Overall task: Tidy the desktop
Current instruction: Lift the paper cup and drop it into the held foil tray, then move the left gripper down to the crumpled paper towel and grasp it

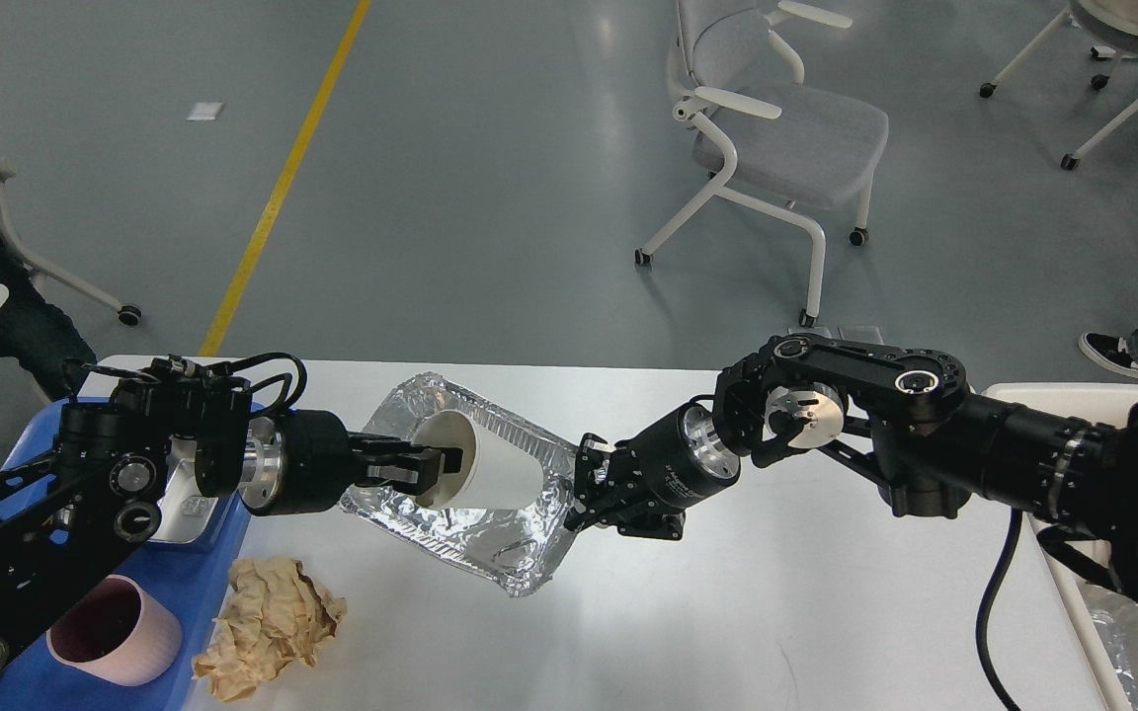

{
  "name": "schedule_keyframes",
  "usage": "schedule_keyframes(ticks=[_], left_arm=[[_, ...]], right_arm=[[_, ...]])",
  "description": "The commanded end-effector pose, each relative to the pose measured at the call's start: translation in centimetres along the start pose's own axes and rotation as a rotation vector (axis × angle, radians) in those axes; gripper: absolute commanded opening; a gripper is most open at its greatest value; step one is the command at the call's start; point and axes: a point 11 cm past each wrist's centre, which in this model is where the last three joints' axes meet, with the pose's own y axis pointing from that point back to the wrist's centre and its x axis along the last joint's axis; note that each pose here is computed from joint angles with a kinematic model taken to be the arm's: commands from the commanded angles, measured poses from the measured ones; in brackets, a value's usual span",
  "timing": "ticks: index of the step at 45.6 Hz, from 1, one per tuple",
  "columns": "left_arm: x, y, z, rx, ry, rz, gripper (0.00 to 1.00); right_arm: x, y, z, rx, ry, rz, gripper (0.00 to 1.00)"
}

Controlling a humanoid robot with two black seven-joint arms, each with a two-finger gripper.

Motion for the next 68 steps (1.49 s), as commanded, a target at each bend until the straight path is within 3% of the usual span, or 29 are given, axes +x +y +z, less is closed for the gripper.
schedule_keyframes(ticks=[1, 39, 48, 58, 68], left_arm=[[0.0, -0.6, 0.2, 0.004, 0.008, 0.004, 0.69], [2.2, -1.3, 2.9, -0.103, 0.049, 0.111, 0.74], [4.5, 2.1, 1.5, -0.112, 0.115, 0.184, 0.75], [4.1, 8.8, -3.8, 0.050, 0.152, 0.165, 0.75], [1.7, 12.9, -7.8, 0.210, 0.209, 0.199, 0.75]], right_arm=[[0.0, 0.1, 0.0, 0.001, 0.000, 0.000, 0.00], [0.1, 0.1, 0.3, 0.002, -0.008, 0.003, 0.00], [0.1, -0.1, 0.6, -0.001, -0.016, 0.000, 0.00], [0.2, 0.0, 0.7, -0.004, -0.016, 0.001, 0.00], [0.1, -0.1, 0.7, -0.003, -0.016, -0.002, 0.00]])
